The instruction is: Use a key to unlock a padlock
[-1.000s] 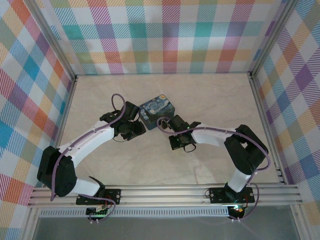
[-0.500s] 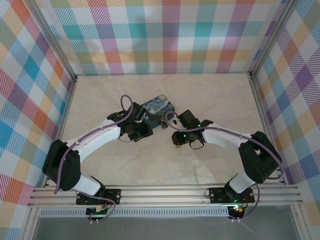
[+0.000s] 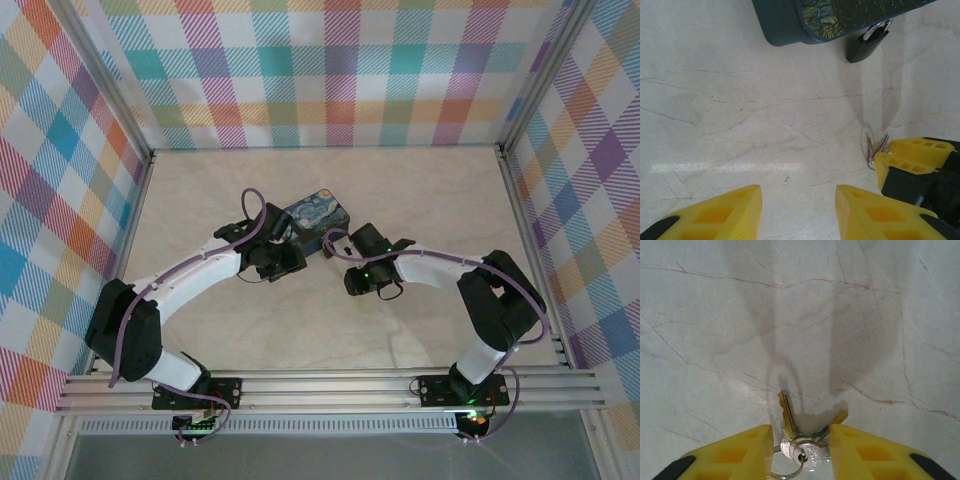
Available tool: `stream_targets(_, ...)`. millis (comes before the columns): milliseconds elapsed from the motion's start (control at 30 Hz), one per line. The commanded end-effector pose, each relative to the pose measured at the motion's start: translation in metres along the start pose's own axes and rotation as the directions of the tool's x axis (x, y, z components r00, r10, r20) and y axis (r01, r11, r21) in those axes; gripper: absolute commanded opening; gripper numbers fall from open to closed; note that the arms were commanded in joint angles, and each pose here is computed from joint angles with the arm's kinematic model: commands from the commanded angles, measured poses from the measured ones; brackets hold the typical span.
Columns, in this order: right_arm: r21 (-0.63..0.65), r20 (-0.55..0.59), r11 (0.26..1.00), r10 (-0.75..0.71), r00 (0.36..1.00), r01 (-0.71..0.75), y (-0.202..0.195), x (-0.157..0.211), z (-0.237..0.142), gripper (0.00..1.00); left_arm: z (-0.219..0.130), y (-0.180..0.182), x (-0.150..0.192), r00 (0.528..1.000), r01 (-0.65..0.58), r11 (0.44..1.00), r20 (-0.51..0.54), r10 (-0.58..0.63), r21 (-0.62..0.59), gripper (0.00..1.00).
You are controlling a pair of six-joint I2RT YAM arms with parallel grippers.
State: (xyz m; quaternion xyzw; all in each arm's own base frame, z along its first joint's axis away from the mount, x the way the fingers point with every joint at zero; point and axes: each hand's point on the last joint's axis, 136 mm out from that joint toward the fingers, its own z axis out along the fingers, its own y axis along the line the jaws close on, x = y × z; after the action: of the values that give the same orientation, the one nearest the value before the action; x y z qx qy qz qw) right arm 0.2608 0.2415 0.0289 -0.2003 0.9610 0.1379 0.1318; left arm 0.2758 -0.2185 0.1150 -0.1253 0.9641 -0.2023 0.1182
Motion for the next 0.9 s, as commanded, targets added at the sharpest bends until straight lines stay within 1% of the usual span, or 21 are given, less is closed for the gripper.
stream_targets(0,0.011,-0.002,1.000,-0.011,1.000,0.011,0.003,-0.007,0.001,0.36,-0.007,-0.003,-0.004,1.000,-0.015,1.000,0.015,0.015,0.001,0.43)
stream_targets(200,0.085,-0.074,0.996,-0.007,0.997,0.013,-0.003,0.007,0.014,0.35,-0.007,-0.003,-0.005,1.000,-0.018,1.000,0.017,0.018,-0.002,0.43)
stream_targets(333,0.144,-0.107,0.990,0.012,0.994,0.003,-0.012,0.021,0.020,0.29,-0.008,-0.002,-0.006,1.000,-0.018,1.000,0.021,0.019,-0.005,0.43)
stream_targets(467,0.180,-0.114,0.984,0.028,0.993,-0.007,-0.018,0.027,0.021,0.23,-0.010,-0.002,-0.007,0.999,-0.019,1.000,0.026,0.019,-0.004,0.43)
stream_targets(533,0.204,-0.118,0.979,0.037,0.992,-0.013,-0.022,0.028,0.022,0.19,-0.010,-0.001,-0.008,0.999,-0.019,1.000,0.028,0.019,-0.007,0.43)
stream_targets(600,0.219,-0.110,0.976,0.049,0.993,-0.024,-0.025,0.028,0.022,0.10,-0.010,0.000,-0.008,0.999,-0.021,1.000,0.028,0.022,-0.010,0.43)
stream_targets(700,0.194,-0.077,0.980,0.055,0.995,-0.039,-0.020,0.021,0.019,0.01,-0.008,0.002,-0.005,1.000,-0.019,1.000,0.021,0.020,-0.011,0.43)
stream_targets(733,0.176,-0.063,0.983,0.060,0.996,-0.048,-0.016,0.017,0.016,0.02,-0.006,0.003,-0.004,1.000,-0.016,1.000,0.016,0.016,-0.010,0.43)
stream_targets(767,0.161,-0.049,0.985,0.063,0.997,-0.055,-0.013,0.012,0.012,0.06,-0.006,0.005,-0.002,1.000,-0.014,1.000,0.014,0.014,-0.012,0.43)
stream_targets(833,0.126,-0.013,0.990,0.064,0.998,-0.062,-0.004,0.001,0.001,0.17,-0.006,0.006,-0.001,1.000,-0.013,1.000,0.016,0.013,-0.011,0.43)
stream_targets(867,0.114,0.007,0.991,0.064,0.998,-0.064,-0.001,-0.005,-0.006,0.21,-0.007,0.006,-0.002,1.000,-0.011,1.000,0.018,0.012,-0.010,0.43)
